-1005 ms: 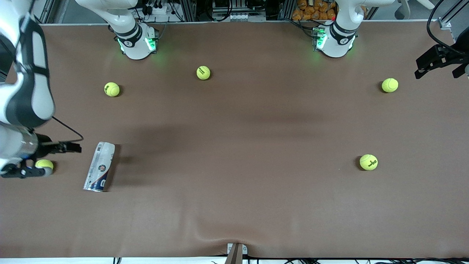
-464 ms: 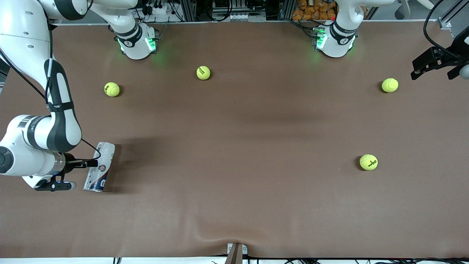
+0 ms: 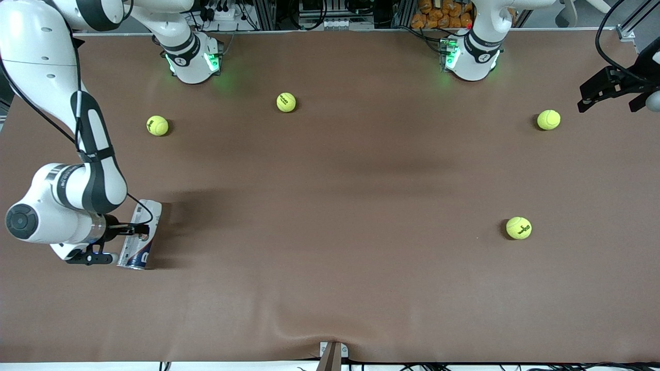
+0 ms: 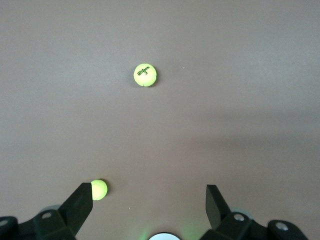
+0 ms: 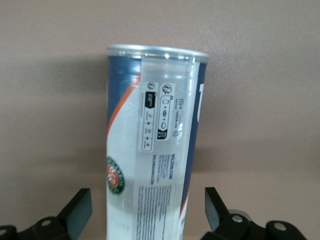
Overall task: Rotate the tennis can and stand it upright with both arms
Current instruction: 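Reach the right gripper down over the lying tennis can, then close the right gripper around the middle of the can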
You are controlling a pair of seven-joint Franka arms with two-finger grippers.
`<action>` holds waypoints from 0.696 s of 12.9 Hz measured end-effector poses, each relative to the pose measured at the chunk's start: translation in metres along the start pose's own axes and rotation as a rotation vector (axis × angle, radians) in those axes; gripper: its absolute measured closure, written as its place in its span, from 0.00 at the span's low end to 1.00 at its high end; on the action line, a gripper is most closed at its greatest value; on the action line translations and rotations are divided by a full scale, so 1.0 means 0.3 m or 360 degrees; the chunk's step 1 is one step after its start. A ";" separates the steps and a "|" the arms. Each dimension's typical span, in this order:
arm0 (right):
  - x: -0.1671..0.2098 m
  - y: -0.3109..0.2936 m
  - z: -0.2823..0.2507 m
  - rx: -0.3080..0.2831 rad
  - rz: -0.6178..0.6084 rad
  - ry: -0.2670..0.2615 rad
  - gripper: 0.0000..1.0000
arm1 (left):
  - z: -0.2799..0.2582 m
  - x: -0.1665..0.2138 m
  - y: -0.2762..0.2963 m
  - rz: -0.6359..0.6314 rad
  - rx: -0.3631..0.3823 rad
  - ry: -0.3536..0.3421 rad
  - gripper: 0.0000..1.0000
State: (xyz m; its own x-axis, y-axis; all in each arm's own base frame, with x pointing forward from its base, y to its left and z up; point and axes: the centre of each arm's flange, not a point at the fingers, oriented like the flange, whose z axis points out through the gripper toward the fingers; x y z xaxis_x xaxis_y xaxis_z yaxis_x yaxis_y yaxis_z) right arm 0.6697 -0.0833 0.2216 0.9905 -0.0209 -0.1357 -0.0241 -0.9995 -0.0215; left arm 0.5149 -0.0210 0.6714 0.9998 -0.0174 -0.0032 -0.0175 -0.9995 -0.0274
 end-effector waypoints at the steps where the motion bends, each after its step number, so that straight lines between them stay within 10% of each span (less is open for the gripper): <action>1: -0.011 0.006 0.040 -0.0004 0.0006 0.0020 0.00 | 0.000 0.000 0.000 0.0000 0.0000 0.0000 0.00; 9: -0.034 0.021 0.152 -0.0018 0.0020 0.0063 0.00 | 0.004 0.003 -0.001 -0.0002 0.0000 -0.0003 0.00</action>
State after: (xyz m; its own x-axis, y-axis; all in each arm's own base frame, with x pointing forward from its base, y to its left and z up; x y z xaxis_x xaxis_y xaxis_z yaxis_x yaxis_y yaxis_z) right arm 0.6534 -0.0884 0.1778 0.9947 -0.0345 -0.0968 -0.0355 -0.9993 -0.0088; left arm 0.5159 -0.0206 0.6703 0.9999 -0.0164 -0.0048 -0.0165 -0.9995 -0.0277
